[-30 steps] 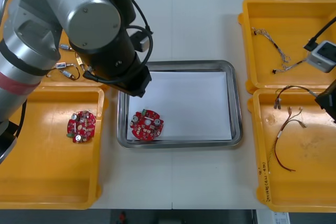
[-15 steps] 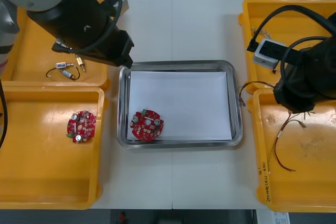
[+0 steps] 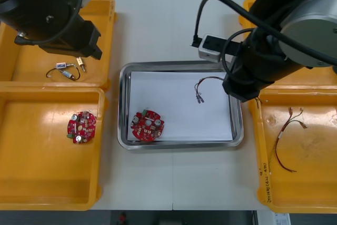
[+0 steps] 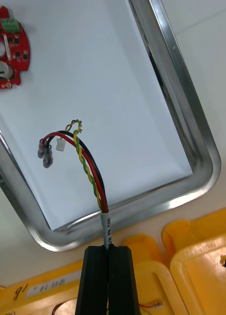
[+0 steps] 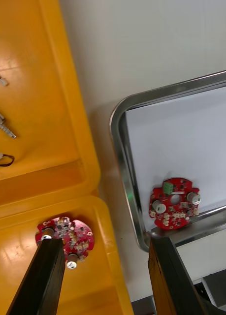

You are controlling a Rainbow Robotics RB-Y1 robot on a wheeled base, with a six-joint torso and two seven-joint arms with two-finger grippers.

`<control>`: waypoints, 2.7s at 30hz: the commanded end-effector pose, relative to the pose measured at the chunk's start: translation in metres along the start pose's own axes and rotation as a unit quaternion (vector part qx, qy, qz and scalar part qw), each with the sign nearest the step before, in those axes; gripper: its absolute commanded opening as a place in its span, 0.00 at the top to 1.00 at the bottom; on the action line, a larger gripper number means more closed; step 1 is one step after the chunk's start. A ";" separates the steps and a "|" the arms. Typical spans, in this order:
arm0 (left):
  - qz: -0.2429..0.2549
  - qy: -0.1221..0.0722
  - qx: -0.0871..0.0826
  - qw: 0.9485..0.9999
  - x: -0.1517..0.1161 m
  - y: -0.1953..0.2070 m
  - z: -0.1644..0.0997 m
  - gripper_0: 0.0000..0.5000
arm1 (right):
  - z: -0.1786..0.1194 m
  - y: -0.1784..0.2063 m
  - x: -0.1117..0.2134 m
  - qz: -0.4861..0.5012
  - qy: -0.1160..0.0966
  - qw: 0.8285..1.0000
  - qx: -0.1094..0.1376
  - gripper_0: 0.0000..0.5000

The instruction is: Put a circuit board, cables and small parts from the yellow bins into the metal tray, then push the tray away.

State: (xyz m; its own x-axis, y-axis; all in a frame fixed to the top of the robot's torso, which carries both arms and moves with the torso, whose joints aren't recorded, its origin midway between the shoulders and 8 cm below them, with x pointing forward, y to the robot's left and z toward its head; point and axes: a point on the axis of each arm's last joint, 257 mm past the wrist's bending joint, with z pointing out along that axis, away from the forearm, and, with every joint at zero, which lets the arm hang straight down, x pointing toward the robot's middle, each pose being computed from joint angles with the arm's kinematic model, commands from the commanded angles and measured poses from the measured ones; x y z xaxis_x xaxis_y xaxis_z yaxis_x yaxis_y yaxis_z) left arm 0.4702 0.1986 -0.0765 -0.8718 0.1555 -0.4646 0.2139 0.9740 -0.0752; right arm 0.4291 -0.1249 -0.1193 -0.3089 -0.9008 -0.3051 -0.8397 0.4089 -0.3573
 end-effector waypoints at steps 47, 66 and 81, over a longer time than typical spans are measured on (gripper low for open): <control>-0.075 -0.028 -0.111 0.991 -0.031 0.171 0.050 0.00 | 0.133 0.062 -0.017 -0.285 0.043 0.958 0.013 1.00; -0.059 -0.037 -0.126 0.990 -0.033 0.180 0.110 0.00 | 0.148 0.058 0.004 -0.278 0.059 0.959 0.013 0.86; -0.036 -0.017 -0.133 0.990 -0.019 0.169 0.138 0.00 | 0.143 0.055 -0.004 -0.276 0.046 0.960 0.021 0.00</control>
State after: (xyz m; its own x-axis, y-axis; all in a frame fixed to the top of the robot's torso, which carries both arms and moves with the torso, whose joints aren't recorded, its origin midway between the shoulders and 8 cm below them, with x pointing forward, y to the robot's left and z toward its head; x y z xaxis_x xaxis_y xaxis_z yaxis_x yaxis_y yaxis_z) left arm 0.5830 0.3449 -0.1953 -0.8615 -0.0345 -0.5066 -0.0773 0.9950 0.0636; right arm 0.4465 -0.0731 -0.2692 0.1118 -0.9937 0.0082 -0.8819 -0.1030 -0.4600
